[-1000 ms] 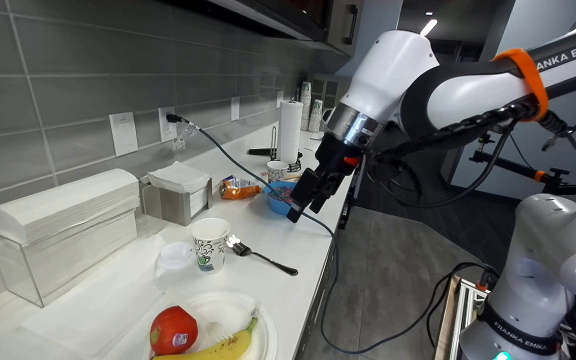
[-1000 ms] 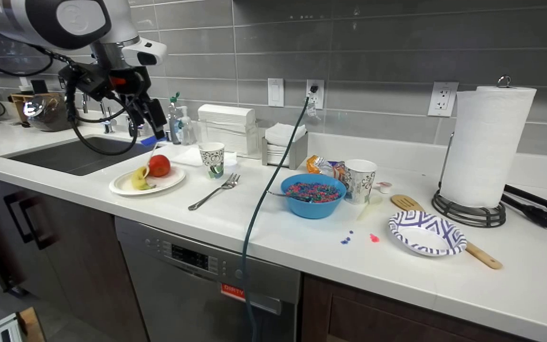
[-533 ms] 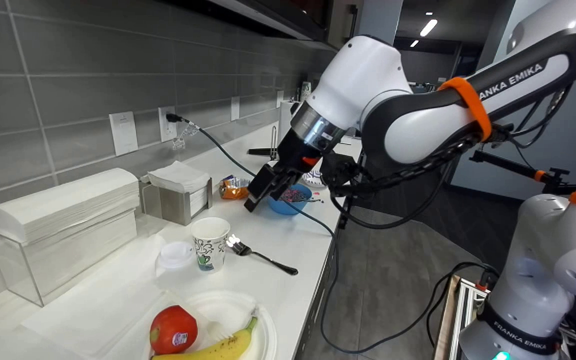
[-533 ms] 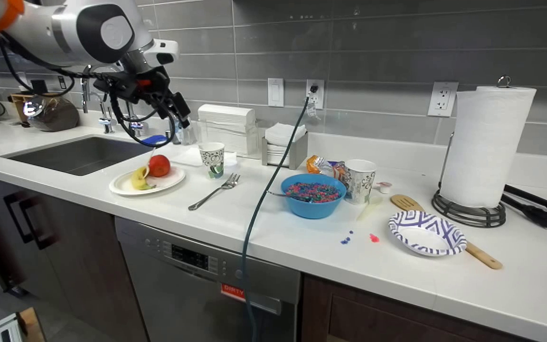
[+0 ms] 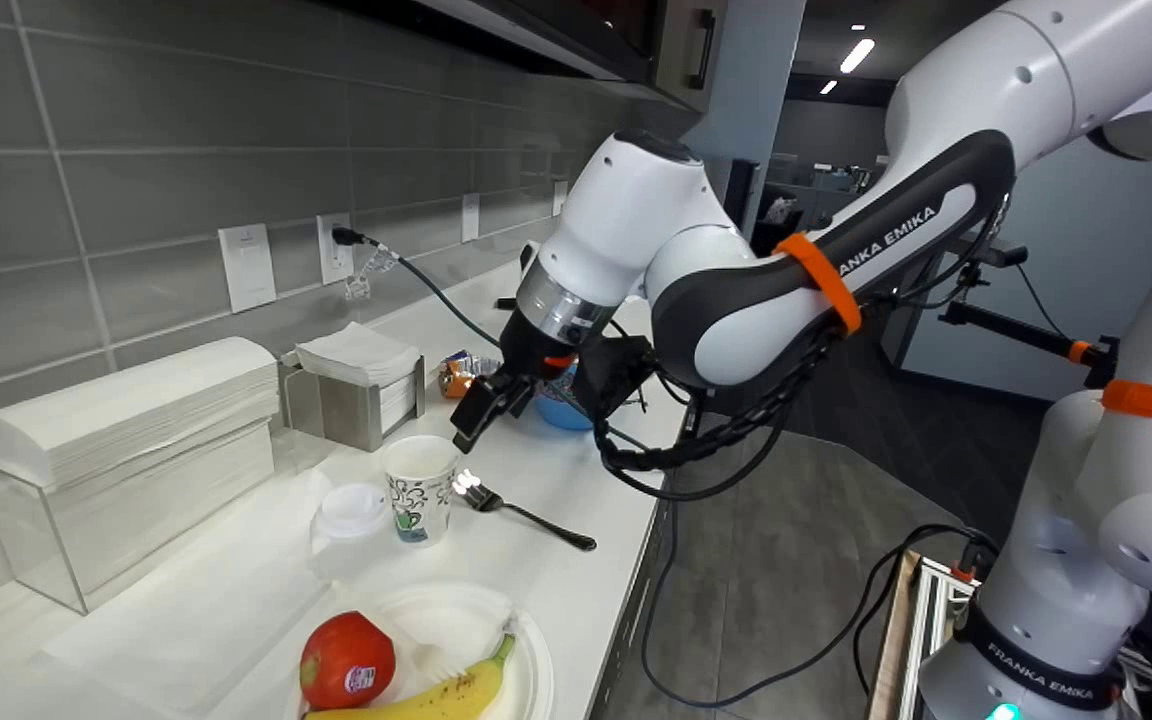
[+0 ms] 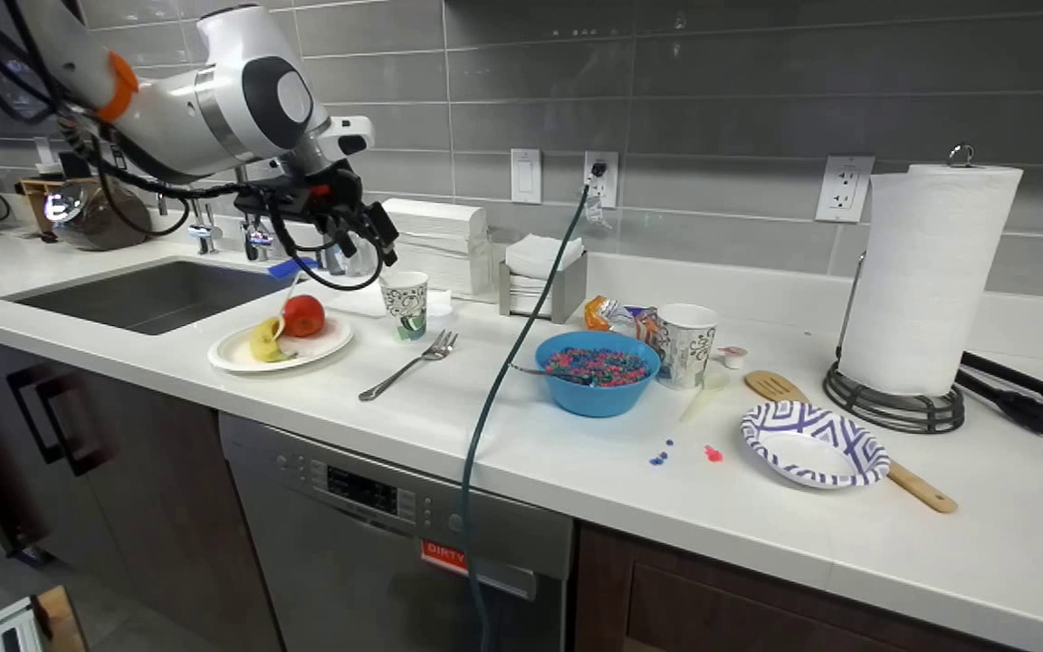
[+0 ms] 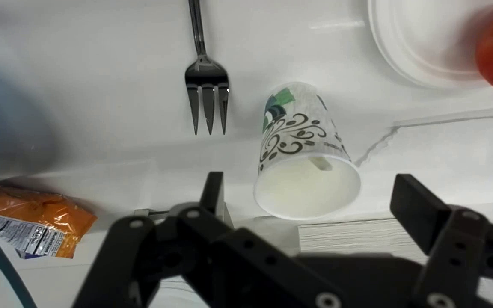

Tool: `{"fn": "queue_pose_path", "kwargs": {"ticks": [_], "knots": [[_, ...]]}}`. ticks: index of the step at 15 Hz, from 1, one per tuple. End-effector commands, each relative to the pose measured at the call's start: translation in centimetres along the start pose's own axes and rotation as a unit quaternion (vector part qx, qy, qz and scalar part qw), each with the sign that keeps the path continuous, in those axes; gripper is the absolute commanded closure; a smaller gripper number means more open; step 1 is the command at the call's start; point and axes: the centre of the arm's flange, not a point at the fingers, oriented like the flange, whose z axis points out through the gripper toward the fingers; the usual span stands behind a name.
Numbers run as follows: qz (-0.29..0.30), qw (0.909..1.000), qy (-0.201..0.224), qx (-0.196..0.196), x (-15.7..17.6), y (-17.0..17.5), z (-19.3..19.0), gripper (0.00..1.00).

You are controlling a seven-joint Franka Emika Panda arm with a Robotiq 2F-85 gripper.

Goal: Remove the plastic knife from the paper cup and put it on the white plate on the left

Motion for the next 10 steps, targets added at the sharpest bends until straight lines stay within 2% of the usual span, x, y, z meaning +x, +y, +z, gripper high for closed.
{"fn": "queue_pose_path", "kwargs": {"ticks": [1, 3, 4, 10], "knots": [[-0.003, 1.0000, -0.004, 0.001, 1.1, -1.9, 3.4, 0.00], [-0.006, 0.9999, -0.011, 0.004, 1.2, -2.4, 4.4, 0.00], [-0.008, 0.9999, -0.012, 0.000, 0.4, -1.1, 2.7, 0.00], [-0.007, 0.9999, -0.012, 0.001, 0.5, -1.1, 2.9, 0.00]]}}
